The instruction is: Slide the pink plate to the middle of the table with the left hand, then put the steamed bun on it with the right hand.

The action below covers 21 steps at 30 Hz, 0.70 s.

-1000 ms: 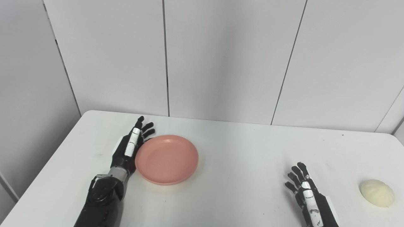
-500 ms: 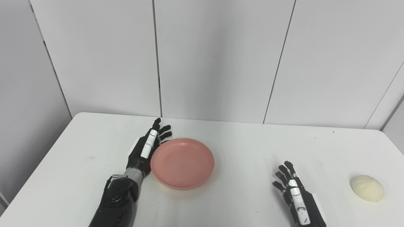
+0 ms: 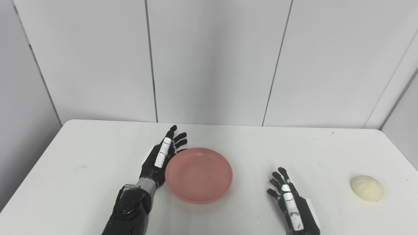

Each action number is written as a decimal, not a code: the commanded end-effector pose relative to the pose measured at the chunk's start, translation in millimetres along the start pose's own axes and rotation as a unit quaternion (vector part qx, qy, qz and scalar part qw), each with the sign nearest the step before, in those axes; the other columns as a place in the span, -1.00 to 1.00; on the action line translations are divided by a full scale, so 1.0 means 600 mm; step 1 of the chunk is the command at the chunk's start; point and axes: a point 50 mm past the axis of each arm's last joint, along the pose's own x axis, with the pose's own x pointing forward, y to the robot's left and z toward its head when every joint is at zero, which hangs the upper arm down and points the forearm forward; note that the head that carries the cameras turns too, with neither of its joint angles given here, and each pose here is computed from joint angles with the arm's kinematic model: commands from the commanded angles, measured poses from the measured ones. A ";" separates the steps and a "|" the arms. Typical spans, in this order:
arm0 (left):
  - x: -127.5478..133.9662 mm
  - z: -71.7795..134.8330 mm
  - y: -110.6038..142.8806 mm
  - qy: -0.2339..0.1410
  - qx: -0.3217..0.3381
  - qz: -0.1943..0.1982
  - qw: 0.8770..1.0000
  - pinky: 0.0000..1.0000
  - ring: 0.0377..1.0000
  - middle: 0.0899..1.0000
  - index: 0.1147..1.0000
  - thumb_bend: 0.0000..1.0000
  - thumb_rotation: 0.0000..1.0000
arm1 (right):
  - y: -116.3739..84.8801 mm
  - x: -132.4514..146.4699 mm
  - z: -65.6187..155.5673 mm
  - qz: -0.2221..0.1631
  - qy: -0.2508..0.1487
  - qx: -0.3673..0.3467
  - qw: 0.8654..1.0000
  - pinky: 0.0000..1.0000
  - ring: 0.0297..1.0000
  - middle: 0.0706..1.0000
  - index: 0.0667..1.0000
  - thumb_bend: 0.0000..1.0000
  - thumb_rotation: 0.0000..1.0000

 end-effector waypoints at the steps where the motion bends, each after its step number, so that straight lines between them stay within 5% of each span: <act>1: 0.000 -0.004 -0.003 0.013 -0.006 -0.013 1.000 0.58 0.73 0.77 1.00 0.71 0.79 | 0.013 0.004 0.014 0.006 -0.014 0.003 1.000 0.75 0.84 0.85 0.90 0.52 0.81; 6: -0.006 -0.014 -0.006 0.018 -0.011 -0.012 1.000 0.57 0.72 0.76 1.00 0.74 0.79 | 0.023 0.003 0.011 -0.005 -0.023 -0.002 1.000 0.71 0.82 0.85 0.93 0.51 0.81; 14: -0.023 -0.031 0.002 0.026 -0.007 -0.011 1.000 0.57 0.73 0.76 1.00 0.66 0.92 | 0.024 0.007 -0.007 -0.082 -0.108 -0.071 0.988 0.62 0.70 0.86 1.00 0.41 0.86; 16: -0.023 -0.031 0.004 0.027 -0.009 -0.010 1.000 0.59 0.75 0.75 1.00 0.65 0.95 | 0.016 0.009 0.003 -0.099 -0.122 -0.119 0.980 0.66 0.69 0.85 1.00 0.61 0.96; 21: -0.018 -0.031 0.011 0.025 -0.017 -0.005 1.000 0.63 0.76 0.75 1.00 0.59 0.94 | -0.011 0.012 0.100 -0.101 -0.141 -0.197 0.965 0.57 0.75 0.87 0.99 0.90 0.97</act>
